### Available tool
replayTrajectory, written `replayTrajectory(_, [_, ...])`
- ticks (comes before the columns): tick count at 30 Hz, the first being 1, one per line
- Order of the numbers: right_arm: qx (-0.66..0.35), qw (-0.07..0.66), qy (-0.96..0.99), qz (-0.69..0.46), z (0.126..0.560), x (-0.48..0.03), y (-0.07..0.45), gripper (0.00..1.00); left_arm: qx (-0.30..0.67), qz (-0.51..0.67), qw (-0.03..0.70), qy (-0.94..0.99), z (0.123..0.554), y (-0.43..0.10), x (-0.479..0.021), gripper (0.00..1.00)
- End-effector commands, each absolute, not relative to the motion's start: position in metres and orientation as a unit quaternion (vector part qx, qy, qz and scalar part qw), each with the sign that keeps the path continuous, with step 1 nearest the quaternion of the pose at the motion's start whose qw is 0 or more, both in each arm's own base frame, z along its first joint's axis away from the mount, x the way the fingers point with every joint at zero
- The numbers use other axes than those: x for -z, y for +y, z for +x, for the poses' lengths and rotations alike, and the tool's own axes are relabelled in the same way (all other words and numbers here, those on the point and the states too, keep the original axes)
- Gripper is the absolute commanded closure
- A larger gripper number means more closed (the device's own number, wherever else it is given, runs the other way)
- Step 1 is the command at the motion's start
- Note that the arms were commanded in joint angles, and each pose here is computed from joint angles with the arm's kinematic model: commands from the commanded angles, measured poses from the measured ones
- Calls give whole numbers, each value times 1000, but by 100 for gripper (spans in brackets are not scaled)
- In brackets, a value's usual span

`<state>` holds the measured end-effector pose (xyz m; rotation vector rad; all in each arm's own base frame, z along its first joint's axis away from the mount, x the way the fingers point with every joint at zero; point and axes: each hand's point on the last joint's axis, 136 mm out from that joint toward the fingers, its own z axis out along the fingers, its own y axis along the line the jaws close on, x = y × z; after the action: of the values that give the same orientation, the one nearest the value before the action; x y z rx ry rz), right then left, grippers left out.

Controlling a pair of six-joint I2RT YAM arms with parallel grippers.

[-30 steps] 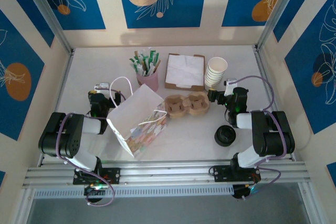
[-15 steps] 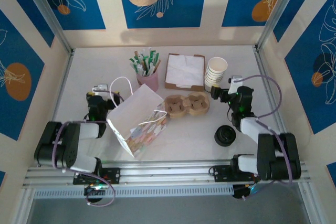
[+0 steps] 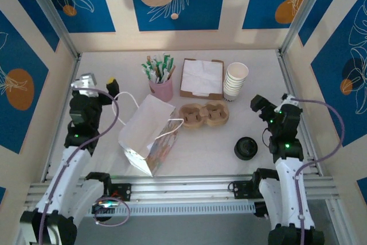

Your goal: Pack the takeout coffee

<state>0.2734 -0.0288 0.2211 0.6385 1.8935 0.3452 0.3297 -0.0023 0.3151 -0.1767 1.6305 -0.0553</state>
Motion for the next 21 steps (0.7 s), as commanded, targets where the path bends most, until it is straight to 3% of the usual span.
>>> replayTrajectory(1, [-212, 444, 803, 335, 252, -218, -14, 0, 11, -181, 601, 779, 311, 23, -289, 0])
replayTrajectory(4, [-253, 424, 805, 330, 250, -235, -2, 0, 26, -204, 579, 789, 308, 25, -283, 0])
replayTrajectory(8, [-301, 397, 817, 291, 245, -262, 20, 0, 146, -159, 547, 809, 314, -12, -290, 0])
replayTrajectory(13, [-303, 353, 832, 302, 234, -283, 26, 6, 170, -140, 525, 822, 312, -20, -305, 0])
replayTrajectory(21, [-313, 330, 830, 323, 246, -299, 25, 38, 188, -160, 507, 826, 309, -16, -281, 0])
